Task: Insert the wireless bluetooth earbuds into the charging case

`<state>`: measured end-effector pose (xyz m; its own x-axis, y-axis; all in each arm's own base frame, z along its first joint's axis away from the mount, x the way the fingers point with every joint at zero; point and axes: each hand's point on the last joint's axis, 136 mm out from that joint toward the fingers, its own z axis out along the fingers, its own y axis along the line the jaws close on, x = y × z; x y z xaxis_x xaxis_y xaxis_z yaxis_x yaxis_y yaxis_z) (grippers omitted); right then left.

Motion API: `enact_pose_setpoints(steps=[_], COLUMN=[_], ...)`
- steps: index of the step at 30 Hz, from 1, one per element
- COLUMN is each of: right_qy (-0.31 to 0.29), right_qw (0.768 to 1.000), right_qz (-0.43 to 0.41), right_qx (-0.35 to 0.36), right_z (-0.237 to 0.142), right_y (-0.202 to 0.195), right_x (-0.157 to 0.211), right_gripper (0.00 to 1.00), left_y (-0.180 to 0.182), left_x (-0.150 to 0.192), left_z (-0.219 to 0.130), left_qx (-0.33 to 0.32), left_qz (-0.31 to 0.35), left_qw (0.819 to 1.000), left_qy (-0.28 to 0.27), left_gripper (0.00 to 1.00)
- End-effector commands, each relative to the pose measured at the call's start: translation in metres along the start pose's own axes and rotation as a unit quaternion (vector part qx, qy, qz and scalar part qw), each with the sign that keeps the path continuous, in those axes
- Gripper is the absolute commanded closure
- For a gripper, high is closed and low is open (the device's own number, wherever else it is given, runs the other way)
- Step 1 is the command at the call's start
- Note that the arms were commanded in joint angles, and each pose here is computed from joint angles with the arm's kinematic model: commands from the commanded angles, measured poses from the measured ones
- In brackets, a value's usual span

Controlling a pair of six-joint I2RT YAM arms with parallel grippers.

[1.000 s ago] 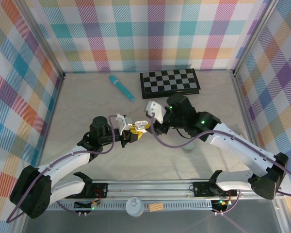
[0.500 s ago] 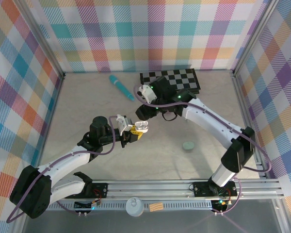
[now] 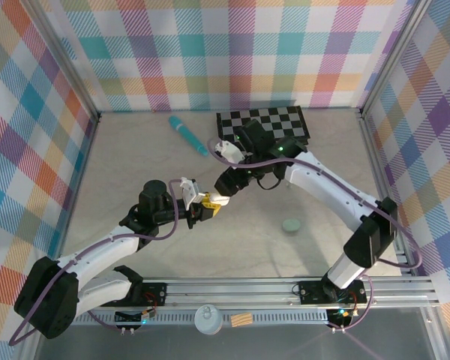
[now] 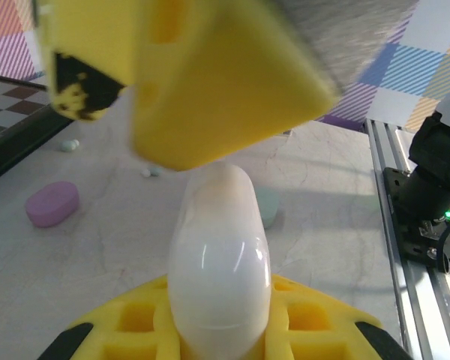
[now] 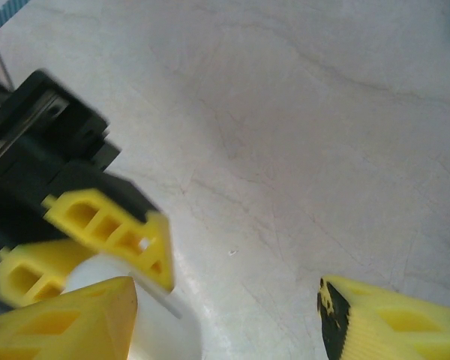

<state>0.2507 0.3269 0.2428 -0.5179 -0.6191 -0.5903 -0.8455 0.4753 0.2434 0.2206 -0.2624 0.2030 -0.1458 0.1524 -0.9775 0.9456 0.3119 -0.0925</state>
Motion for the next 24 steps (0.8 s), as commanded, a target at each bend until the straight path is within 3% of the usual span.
enact_pose_setpoints(steps=[1, 5, 9, 13, 21, 24], right_qy=[-0.006, -0.053, -0.112, -0.099, -0.068, -0.071], right_qw=[0.999, 0.996, 0.975, 0.965, 0.964, 0.963], right_qz=[-0.027, -0.067, -0.171, -0.223, -0.223, -0.219], right_qx=[-0.028, -0.034, -0.083, -0.100, -0.126, -0.142], right_z=[-0.016, -0.025, -0.031, -0.022, -0.002, -0.002], right_y=[0.018, 0.026, 0.049, 0.052, 0.049, 0.054], right_x=[0.010, 0.009, 0.015, 0.022, 0.022, 0.022], right_gripper=[0.35, 0.31, 0.28, 0.30, 0.49, 0.63], left_y=[0.000, -0.003, -0.011, -0.021, -0.027, -0.027], left_x=[-0.024, -0.025, -0.028, -0.031, -0.037, -0.037], left_z=[-0.001, -0.002, -0.004, -0.006, -0.010, -0.010], left_qx=[-0.004, 0.004, 0.021, 0.050, 0.058, 0.058], left_qz=[0.034, 0.033, 0.038, 0.043, 0.046, 0.047], left_qw=[0.999, 0.999, 0.998, 0.997, 0.996, 0.996], left_qy=[-0.035, -0.038, -0.040, -0.043, -0.052, -0.051], left_gripper=[0.94, 0.94, 0.94, 0.94, 0.94, 0.94])
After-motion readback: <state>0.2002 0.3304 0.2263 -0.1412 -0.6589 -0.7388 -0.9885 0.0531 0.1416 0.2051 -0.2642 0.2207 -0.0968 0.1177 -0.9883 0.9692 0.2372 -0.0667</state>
